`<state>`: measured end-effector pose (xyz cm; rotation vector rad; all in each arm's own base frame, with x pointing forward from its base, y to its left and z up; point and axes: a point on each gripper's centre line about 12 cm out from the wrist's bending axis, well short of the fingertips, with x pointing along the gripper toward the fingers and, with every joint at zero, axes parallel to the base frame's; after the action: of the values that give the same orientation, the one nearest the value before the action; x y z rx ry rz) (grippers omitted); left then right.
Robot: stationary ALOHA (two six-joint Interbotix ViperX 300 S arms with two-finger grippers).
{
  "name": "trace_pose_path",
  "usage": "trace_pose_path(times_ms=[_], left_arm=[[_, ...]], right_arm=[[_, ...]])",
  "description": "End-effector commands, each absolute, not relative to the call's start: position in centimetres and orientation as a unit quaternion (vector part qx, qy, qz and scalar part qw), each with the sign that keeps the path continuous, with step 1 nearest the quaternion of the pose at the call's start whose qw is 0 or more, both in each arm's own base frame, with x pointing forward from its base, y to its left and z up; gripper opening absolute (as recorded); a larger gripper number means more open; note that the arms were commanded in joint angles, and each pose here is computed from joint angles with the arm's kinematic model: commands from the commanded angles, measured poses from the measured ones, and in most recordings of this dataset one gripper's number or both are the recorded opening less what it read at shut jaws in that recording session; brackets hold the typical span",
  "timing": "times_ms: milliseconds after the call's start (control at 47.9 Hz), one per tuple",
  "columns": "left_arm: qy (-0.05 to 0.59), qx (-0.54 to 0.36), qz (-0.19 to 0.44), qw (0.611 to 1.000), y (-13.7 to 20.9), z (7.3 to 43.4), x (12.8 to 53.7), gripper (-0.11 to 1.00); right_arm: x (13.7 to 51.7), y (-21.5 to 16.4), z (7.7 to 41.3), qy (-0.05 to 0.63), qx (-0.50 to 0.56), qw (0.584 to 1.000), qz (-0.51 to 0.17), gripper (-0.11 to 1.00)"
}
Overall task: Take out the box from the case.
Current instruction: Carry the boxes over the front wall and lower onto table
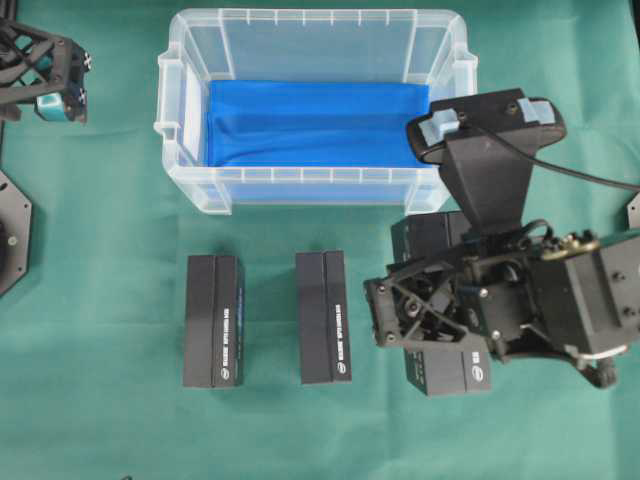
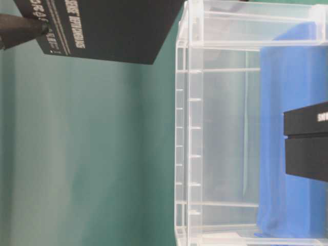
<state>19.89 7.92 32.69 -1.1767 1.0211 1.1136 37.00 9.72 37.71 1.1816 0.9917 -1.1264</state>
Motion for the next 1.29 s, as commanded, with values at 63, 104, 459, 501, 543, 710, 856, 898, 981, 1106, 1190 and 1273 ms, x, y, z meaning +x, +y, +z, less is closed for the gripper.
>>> trace_pose_path(times_ms=[63, 104, 459, 501, 543, 710, 856, 898, 981, 1106, 1190, 1273], left_arm=[[0.431, -0.504, 0.471, 0.582, 7.7, 33.2, 19.9, 0.96], [0.43, -0.504, 0.471, 0.582, 7.7, 33.2, 20.0, 0.96], [0.431, -0.505, 0.47, 0.581, 7.6, 33.2, 20.1, 0.96], [0.431, -0.505, 0.471, 0.581, 7.6, 33.2, 20.1, 0.96], [0.432, -0.505, 0.47, 0.581, 7.5, 33.2, 20.2, 0.96], [0.433, -0.504, 0.469, 0.582, 7.4, 33.2, 20.2, 0.96], [0.433, -0.504, 0.468, 0.583, 7.3, 33.2, 20.2, 0.96], [0.432, -0.504, 0.467, 0.584, 7.3, 33.2, 20.3, 0.96], [0.434, -0.504, 0.466, 0.584, 7.2, 33.2, 20.3, 0.96], [0.434, -0.503, 0.467, 0.584, 7.3, 33.2, 20.3, 0.96], [0.434, -0.502, 0.466, 0.585, 7.3, 33.2, 20.3, 0.96], [0.435, -0.502, 0.466, 0.585, 7.3, 33.2, 20.3, 0.96]], right_arm=[[36.8, 9.6, 39.1, 0.411, 0.515, 0.586, -0.472, 0.67], [36.8, 9.5, 39.1, 0.41, 0.514, 0.587, -0.473, 0.67], [36.9, 9.7, 36.4, 0.423, 0.492, 0.581, -0.491, 0.67], [36.9, 9.7, 35.8, 0.425, 0.49, 0.581, -0.491, 0.67], [37.0, 9.8, 35.1, 0.427, 0.489, 0.581, -0.491, 0.67], [37.3, 9.9, 31.5, 0.433, 0.487, 0.584, -0.484, 0.67], [37.2, 10.0, 28.1, 0.432, 0.499, 0.573, -0.486, 0.67], [37.1, 10.0, 27.4, 0.429, 0.503, 0.569, -0.49, 0.67], [36.9, 9.9, 25.6, 0.423, 0.511, 0.561, -0.496, 0.67], [36.6, 9.9, 23.8, 0.415, 0.523, 0.554, -0.497, 0.67], [36.4, 9.9, 22.7, 0.412, 0.529, 0.55, -0.497, 0.67], [36.4, 9.9, 21.8, 0.413, 0.53, 0.549, -0.498, 0.67]])
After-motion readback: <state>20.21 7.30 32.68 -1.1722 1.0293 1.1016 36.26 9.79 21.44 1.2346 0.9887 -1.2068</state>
